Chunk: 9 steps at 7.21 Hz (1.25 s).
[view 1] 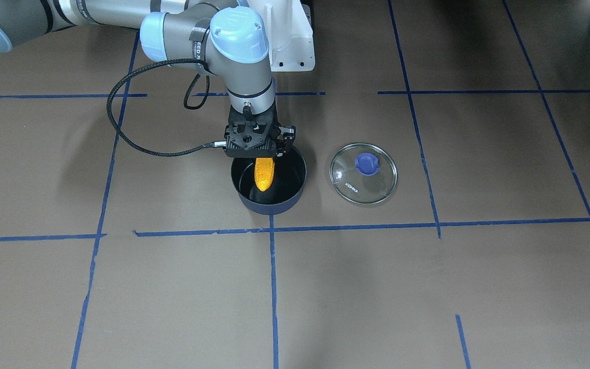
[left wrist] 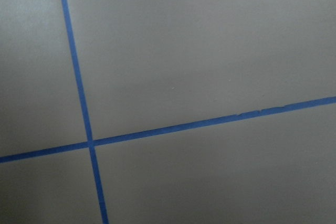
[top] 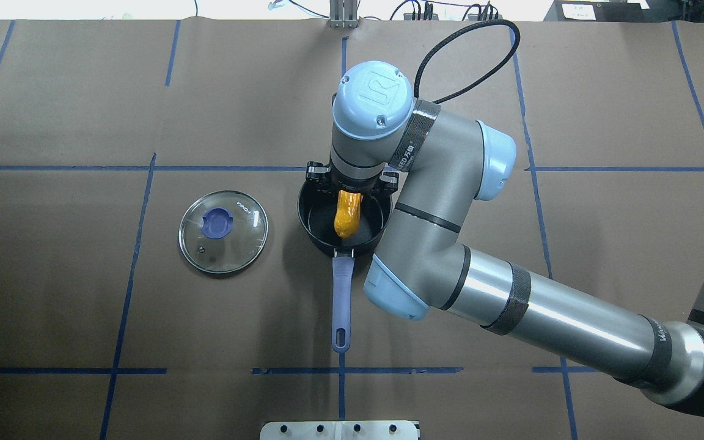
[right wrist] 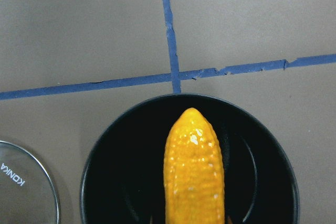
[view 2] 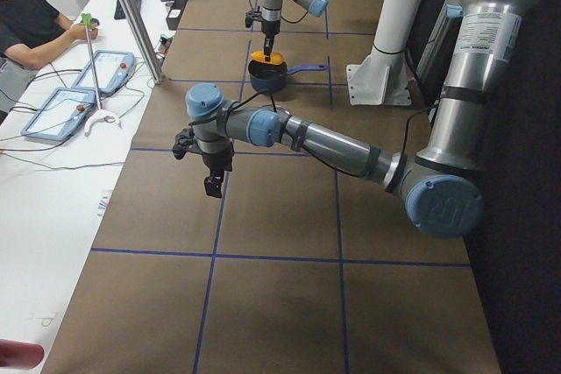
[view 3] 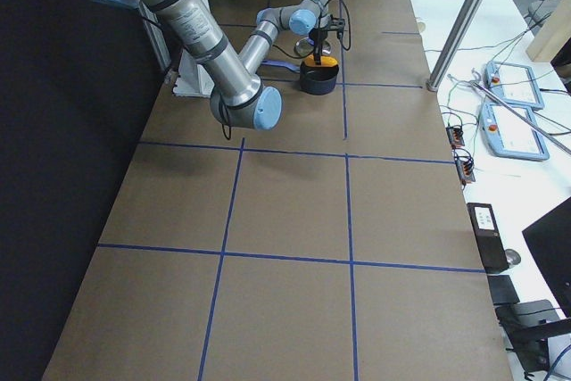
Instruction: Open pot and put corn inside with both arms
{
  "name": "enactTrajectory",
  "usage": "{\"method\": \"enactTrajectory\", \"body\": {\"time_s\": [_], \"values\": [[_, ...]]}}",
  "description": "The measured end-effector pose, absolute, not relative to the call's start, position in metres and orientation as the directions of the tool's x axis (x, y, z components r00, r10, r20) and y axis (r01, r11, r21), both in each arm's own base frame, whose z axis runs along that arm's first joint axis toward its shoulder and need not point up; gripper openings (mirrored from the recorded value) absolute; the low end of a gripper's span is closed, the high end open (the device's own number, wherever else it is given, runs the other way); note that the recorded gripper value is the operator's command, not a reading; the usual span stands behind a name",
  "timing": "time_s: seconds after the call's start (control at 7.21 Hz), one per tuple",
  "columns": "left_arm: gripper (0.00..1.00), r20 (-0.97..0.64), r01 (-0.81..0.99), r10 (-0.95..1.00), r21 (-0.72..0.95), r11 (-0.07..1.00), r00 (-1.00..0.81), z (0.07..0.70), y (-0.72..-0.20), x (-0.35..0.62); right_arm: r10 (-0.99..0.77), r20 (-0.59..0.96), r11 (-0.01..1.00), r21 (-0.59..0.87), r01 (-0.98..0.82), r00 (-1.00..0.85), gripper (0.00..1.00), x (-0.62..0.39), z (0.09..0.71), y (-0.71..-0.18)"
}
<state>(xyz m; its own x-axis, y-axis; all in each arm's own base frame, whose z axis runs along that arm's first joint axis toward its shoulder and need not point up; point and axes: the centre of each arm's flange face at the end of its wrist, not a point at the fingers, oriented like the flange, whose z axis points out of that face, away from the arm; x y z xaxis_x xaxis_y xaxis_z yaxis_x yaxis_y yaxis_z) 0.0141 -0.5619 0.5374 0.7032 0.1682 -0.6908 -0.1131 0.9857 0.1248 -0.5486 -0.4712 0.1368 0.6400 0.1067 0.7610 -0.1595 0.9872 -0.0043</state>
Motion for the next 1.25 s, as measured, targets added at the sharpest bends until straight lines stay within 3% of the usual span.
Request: {"method": "enactTrajectory", "body": {"time_s": [0.69,1.25], "values": [[1.0,-0.706,-0.096,0.1,0.046,0.994,0.701,0.631,-0.556,-0.059,0.131,0.782,0.98,-0.009,-0.198,0.61,0.99,-0.499,0.14,-0.488],[1.0,-0.722,-0.05,0.06,0.036,0.998,0.689,0.678,-0.507,-0.074,0.084,0.785,0.984,0.029,-0.173,0.614,1.0,-0.344,0.221,-0.535]]}}
